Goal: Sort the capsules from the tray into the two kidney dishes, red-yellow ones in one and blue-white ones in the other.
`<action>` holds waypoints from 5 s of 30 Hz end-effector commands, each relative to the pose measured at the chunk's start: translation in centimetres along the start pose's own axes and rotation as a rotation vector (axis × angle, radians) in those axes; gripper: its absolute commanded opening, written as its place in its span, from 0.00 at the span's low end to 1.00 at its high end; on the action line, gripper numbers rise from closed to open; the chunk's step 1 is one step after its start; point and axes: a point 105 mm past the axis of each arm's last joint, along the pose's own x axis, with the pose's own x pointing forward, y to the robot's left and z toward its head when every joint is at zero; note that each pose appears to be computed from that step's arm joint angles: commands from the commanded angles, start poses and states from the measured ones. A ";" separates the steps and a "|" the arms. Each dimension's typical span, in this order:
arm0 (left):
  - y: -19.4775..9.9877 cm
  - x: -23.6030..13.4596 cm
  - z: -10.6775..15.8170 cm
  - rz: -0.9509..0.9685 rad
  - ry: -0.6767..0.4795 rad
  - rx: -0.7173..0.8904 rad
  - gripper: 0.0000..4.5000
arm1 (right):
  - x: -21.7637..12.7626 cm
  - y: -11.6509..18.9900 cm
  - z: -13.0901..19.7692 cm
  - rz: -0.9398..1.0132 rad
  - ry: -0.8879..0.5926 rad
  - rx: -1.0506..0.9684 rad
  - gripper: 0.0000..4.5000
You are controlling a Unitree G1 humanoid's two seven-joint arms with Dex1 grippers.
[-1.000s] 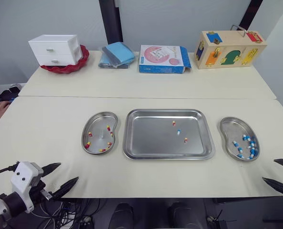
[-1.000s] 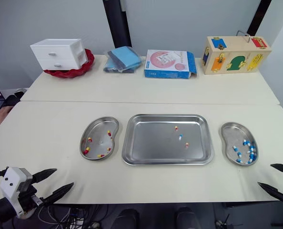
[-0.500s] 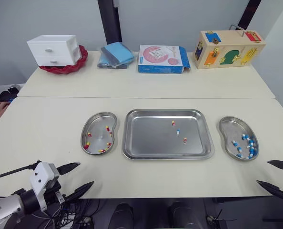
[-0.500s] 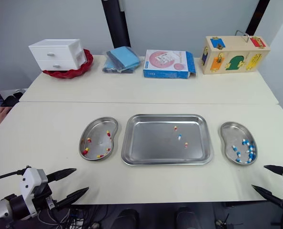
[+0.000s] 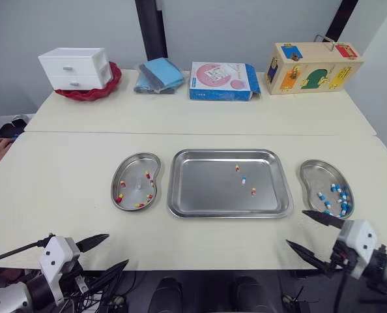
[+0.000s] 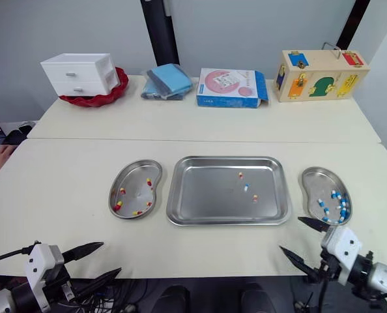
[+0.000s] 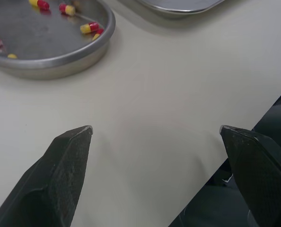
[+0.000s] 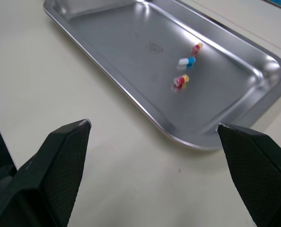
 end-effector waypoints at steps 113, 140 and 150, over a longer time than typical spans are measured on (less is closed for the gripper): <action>5.0 9.9 13.0 0.013 -0.024 0.032 0.08 | 6.2 4.5 4.9 0.270 -0.213 -0.066 1.00; 8.8 6.6 9.2 0.222 -0.081 -0.090 0.99 | 7.3 4.0 5.8 0.346 -0.219 -0.089 1.00; 8.9 2.6 7.9 0.282 -0.107 -0.029 0.99 | 6.1 3.0 5.6 0.227 -0.210 0.007 1.00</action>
